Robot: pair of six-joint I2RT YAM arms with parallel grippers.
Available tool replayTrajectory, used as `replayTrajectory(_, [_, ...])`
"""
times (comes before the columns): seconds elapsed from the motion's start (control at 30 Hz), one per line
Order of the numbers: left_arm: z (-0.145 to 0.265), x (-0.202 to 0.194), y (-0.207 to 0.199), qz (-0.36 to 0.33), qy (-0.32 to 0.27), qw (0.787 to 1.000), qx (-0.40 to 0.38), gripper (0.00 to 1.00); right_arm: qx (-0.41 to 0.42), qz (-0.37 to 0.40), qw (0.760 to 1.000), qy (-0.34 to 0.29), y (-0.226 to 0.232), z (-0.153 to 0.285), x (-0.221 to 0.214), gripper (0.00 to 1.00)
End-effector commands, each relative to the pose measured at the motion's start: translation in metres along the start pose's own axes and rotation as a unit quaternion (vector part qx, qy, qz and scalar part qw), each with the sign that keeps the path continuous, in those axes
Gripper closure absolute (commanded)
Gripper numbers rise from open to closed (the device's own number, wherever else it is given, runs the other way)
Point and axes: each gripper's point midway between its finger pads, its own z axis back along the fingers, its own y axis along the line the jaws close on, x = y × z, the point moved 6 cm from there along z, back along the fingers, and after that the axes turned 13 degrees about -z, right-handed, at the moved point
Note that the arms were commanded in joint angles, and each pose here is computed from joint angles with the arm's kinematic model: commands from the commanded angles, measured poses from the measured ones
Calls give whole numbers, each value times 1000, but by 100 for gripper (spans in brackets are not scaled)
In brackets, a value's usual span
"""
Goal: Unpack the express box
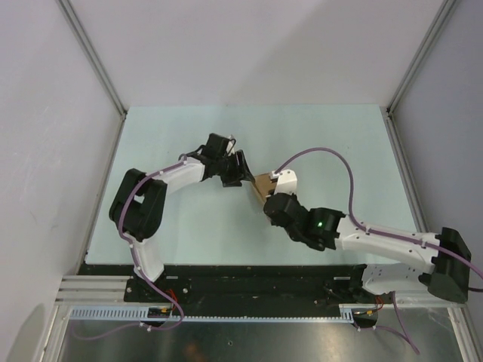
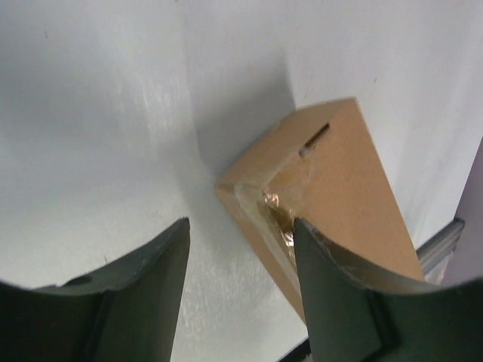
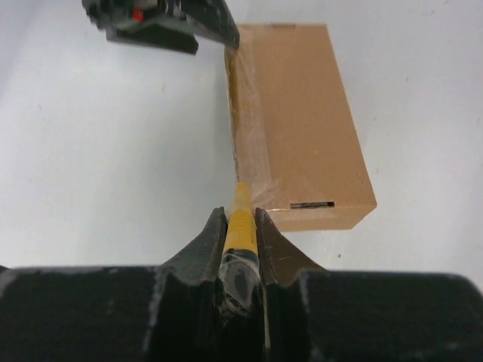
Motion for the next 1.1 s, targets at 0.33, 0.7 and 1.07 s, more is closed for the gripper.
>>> replayTrajectory(0.33, [15, 36, -12, -76, -42, 996, -32, 37, 65, -5, 996, -59, 8, 19, 51, 100])
replayTrajectory(0.7, [17, 37, -33, -174, -49, 982, -59, 39, 91, 85, 992, 15, 19, -17, 16, 100])
replayTrajectory(1.07, [5, 56, -37, -186, -59, 979, -59, 38, 58, 90, 992, -70, 24, -9, 33, 100])
